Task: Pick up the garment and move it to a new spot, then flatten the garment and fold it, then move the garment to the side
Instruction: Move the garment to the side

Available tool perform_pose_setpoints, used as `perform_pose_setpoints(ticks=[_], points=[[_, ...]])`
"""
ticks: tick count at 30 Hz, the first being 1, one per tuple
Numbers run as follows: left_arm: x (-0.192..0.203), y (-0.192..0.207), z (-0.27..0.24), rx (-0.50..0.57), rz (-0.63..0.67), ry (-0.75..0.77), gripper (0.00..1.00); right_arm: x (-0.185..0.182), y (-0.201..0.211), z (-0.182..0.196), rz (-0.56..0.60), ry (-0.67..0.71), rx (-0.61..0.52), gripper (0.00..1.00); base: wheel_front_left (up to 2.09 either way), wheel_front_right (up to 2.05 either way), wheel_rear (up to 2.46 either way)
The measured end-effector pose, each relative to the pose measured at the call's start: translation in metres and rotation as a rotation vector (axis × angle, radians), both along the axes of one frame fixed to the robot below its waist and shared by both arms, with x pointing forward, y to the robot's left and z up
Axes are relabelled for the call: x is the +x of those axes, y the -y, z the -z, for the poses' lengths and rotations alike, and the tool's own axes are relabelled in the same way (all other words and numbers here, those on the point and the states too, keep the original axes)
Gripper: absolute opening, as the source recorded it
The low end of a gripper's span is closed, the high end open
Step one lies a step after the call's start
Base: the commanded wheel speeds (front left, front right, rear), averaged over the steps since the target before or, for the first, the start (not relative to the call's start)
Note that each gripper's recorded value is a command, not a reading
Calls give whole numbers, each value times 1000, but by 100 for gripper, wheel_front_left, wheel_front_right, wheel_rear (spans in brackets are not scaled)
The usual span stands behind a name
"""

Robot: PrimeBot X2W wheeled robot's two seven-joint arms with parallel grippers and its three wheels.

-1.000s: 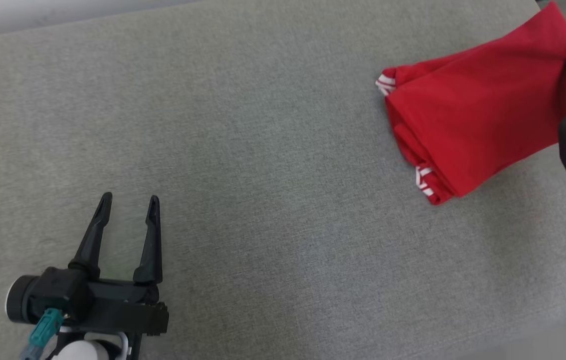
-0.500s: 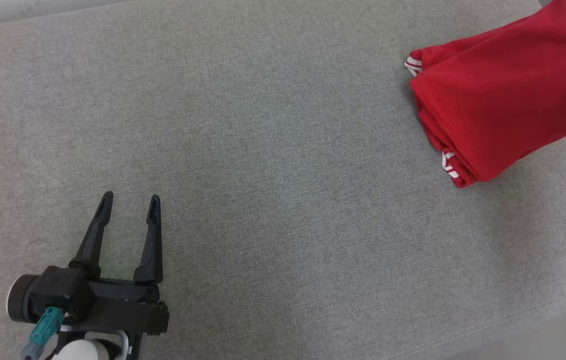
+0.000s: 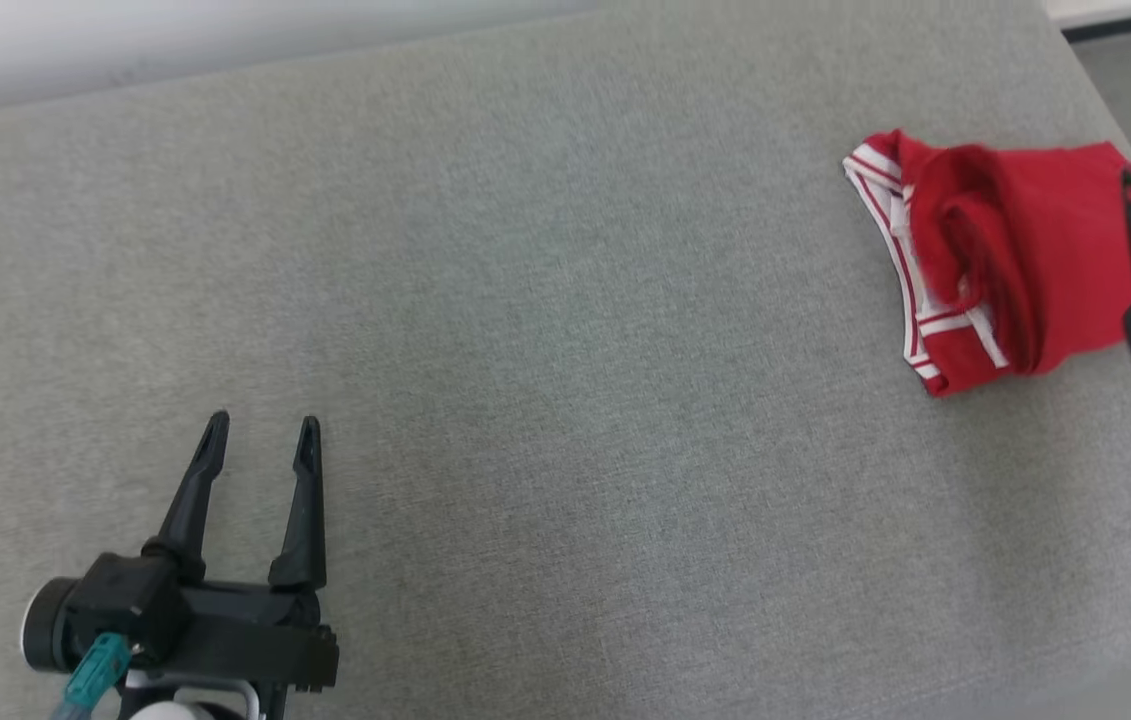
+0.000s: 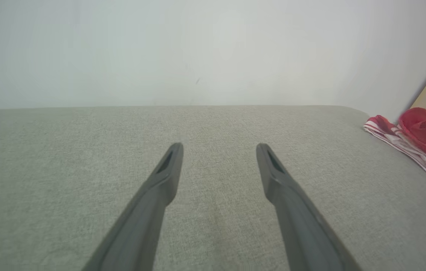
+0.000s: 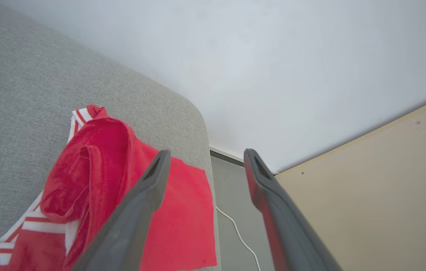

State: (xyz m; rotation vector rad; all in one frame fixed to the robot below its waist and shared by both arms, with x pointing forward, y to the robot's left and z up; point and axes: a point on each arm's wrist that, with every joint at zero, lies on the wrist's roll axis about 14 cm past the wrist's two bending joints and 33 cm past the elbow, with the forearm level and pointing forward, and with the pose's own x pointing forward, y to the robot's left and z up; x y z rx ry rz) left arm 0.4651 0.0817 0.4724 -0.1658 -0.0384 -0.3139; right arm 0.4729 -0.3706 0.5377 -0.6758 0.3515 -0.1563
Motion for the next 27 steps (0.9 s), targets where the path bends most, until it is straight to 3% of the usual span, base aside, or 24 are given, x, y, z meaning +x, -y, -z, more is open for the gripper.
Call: perform_pose_setpoints(ticks=[9, 18, 27], points=[[-27, -29, -13, 5, -81, 3, 100, -17, -45, 3, -84, 88, 152, 100, 0, 0, 0], [-68, -66, -28, 27, -194, 19, 100, -50, -125, -7, -231, 312, 410, 100, 0, 0, 0], [-104, -96, -45, 22, -302, 63, 100, -85, -188, 5, -297, 382, 633, 100, 0, 0, 0]])
